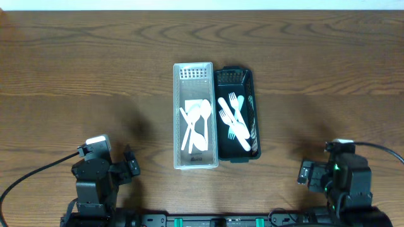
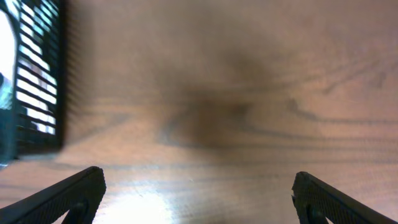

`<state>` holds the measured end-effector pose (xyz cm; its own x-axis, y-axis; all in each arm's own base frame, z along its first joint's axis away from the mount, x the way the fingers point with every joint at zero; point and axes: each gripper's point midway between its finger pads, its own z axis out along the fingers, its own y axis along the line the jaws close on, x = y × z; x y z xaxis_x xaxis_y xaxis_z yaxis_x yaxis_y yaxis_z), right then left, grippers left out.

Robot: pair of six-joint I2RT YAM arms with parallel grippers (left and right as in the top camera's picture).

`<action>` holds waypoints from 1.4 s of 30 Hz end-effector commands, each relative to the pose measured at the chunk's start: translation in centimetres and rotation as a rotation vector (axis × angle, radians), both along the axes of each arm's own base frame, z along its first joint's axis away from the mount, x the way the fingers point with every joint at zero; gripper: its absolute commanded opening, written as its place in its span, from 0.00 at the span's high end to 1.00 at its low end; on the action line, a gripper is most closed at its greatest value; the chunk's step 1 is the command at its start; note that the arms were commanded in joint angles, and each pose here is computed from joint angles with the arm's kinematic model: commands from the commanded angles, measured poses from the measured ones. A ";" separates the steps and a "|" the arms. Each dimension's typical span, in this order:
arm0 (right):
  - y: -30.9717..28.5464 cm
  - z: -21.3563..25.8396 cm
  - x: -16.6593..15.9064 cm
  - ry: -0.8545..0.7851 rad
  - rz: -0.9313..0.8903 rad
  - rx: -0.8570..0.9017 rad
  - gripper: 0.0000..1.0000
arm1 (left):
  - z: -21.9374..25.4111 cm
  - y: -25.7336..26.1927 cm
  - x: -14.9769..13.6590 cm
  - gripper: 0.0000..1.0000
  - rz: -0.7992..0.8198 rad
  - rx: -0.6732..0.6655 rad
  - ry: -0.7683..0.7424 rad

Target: Pack container

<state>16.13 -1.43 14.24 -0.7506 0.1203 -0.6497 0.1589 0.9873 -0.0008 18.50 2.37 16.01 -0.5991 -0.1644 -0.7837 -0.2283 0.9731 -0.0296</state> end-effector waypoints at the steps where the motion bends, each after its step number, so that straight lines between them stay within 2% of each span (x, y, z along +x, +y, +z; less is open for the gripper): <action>1: 1.1 1.8 -0.5 -0.139 0.047 0.054 0.01 | -0.1 0.1 0.0 0.02 -0.004 0.018 0.003; 5: 1.6 4.0 -1.5 -0.302 0.074 0.088 0.01 | -0.1 0.1 0.0 0.02 -0.004 0.018 0.004; 8: 1.5 5.0 -1.6 -0.391 0.117 0.032 0.01 | -0.1 0.1 0.0 0.02 -0.004 0.018 0.003; 14: 1.8 5.8 1.9 -0.528 0.247 -0.157 0.01 | -0.1 0.1 0.0 0.02 -0.004 0.018 0.003; 20: 2.1 4.2 6.2 -0.675 0.243 -0.181 0.01 | -0.1 0.1 0.0 0.02 -0.004 0.018 0.003; 26: 2.3 3.3 8.4 -0.837 0.229 -0.190 0.01 | -0.1 0.1 0.0 0.02 -0.004 0.018 0.003; 32: 2.7 1.5 8.5 -0.786 0.243 -0.143 0.01 | -0.1 0.1 0.0 0.02 -0.004 0.018 0.003; 42: 2.9 1.5 8.5 -0.786 0.249 -0.137 0.01 | -0.1 0.1 0.0 0.02 -0.004 0.018 0.003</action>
<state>24.63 1.14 15.81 -0.0662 -0.1211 -0.9904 -0.0443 0.9920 -0.1183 18.48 2.37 15.89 -0.6020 -0.1641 -0.7814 -0.2284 0.9731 -0.0284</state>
